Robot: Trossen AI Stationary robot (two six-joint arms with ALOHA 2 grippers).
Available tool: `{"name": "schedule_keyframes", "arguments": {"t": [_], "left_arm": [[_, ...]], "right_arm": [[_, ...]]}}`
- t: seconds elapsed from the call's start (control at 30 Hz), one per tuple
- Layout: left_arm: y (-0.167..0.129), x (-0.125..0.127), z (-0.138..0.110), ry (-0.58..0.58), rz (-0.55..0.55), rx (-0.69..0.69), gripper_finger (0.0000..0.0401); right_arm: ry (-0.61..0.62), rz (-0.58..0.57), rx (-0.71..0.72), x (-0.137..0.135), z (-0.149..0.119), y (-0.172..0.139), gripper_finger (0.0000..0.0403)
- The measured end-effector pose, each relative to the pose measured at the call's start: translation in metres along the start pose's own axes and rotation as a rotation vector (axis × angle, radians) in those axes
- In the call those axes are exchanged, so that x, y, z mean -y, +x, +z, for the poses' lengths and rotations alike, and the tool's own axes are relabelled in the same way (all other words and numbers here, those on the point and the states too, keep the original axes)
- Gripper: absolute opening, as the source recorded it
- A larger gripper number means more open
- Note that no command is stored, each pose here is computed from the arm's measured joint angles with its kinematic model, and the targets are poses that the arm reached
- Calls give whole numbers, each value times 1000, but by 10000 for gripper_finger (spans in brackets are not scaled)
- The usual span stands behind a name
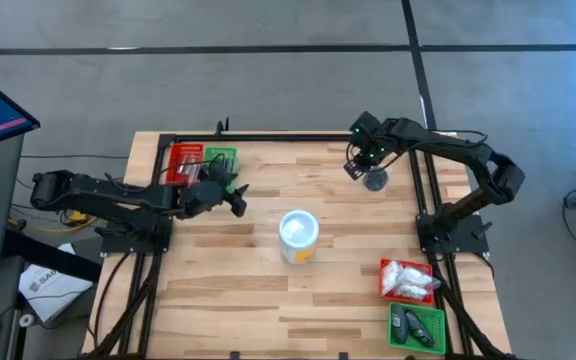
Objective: Pick & Place Travel size toiletries
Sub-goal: Put the black hairbrush into the top green basket
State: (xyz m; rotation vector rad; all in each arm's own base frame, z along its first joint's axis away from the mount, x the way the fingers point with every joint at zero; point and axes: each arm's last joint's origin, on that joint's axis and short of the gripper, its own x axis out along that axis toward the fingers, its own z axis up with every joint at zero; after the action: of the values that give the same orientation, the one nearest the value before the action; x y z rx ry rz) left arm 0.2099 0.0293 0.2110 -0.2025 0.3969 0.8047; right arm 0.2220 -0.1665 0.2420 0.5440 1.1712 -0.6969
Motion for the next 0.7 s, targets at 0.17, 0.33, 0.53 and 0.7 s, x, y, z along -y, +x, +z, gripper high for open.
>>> {"name": "schedule_keyframes", "arguments": {"t": [0.17, 0.33, 0.53, 0.7], "left_arm": [[-6, 8, -1, 6, -49, 13, 225], [-10, 13, -2, 13, -77, 17, 225], [-11, 15, -3, 13, -87, 21, 226], [-11, 15, -2, 8, -91, 27, 226]], "right_arm": [[164, -39, -54, 28, -9, 13, 77], [278, -74, -108, 53, -23, 29, 77], [379, -97, -145, 72, -39, 44, 77], [414, -107, -154, 83, -47, 51, 77]]}}
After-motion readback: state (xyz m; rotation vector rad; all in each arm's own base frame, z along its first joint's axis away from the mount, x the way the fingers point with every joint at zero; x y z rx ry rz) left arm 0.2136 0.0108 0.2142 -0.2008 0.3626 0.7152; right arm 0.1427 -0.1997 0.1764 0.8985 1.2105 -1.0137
